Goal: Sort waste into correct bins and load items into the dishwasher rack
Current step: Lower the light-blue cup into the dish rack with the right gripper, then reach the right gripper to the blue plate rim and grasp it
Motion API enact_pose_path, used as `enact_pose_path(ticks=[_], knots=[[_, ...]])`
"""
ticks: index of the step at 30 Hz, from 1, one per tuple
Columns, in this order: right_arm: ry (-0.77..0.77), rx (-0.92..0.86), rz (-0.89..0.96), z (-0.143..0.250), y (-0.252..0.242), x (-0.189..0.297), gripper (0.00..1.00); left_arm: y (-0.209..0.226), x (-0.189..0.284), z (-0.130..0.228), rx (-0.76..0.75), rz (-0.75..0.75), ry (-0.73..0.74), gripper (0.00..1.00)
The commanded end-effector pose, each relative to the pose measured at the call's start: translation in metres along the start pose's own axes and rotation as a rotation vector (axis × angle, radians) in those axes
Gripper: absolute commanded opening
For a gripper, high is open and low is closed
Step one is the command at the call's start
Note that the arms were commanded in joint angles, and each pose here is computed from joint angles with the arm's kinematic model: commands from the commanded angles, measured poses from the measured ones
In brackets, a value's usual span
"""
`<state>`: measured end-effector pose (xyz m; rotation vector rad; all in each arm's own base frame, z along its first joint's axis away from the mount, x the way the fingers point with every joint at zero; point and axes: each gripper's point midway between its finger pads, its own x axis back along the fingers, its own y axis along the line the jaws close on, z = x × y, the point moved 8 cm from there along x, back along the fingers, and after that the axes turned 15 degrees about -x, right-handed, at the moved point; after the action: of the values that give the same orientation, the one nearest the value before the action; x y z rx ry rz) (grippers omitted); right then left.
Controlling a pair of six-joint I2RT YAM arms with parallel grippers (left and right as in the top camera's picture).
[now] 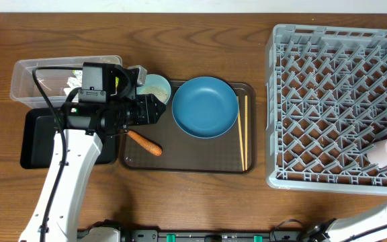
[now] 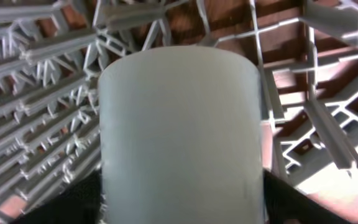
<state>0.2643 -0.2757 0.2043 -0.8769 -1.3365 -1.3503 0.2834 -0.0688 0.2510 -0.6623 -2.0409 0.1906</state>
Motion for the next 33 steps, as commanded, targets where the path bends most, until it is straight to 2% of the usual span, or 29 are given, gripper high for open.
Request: enact_pose_path(ticks=[1,9,17,21,25,29,33], knots=[[-0.004,-0.011,0.004,-0.004,-0.002,-0.004,0.99,0.0,0.005,-0.003,-0.026,-0.018,-0.013,0.46],[-0.003,0.044,-0.107,-0.005,0.011,0.006,0.99,0.0,0.005,-0.003,-0.029,-0.018,-0.013,0.46],[-0.097,0.28,-0.311,0.019,0.05,0.071,0.95,0.001,0.005,-0.002,-0.028,-0.03,-0.012,0.5],[-0.158,0.511,-0.345,0.061,0.072,0.098,0.96,0.004,0.005,-0.002,-0.028,-0.059,-0.01,0.52],[-0.159,0.802,-0.373,0.127,0.102,0.109,0.98,0.016,0.007,0.003,-0.014,-0.193,0.026,0.53],[-0.092,1.034,-0.392,0.19,0.129,0.1,0.99,0.03,0.012,0.015,0.035,-0.365,0.095,0.57],[-0.006,1.21,-0.398,0.25,0.154,0.076,0.97,0.037,0.017,0.023,0.06,-0.427,0.142,0.6]])
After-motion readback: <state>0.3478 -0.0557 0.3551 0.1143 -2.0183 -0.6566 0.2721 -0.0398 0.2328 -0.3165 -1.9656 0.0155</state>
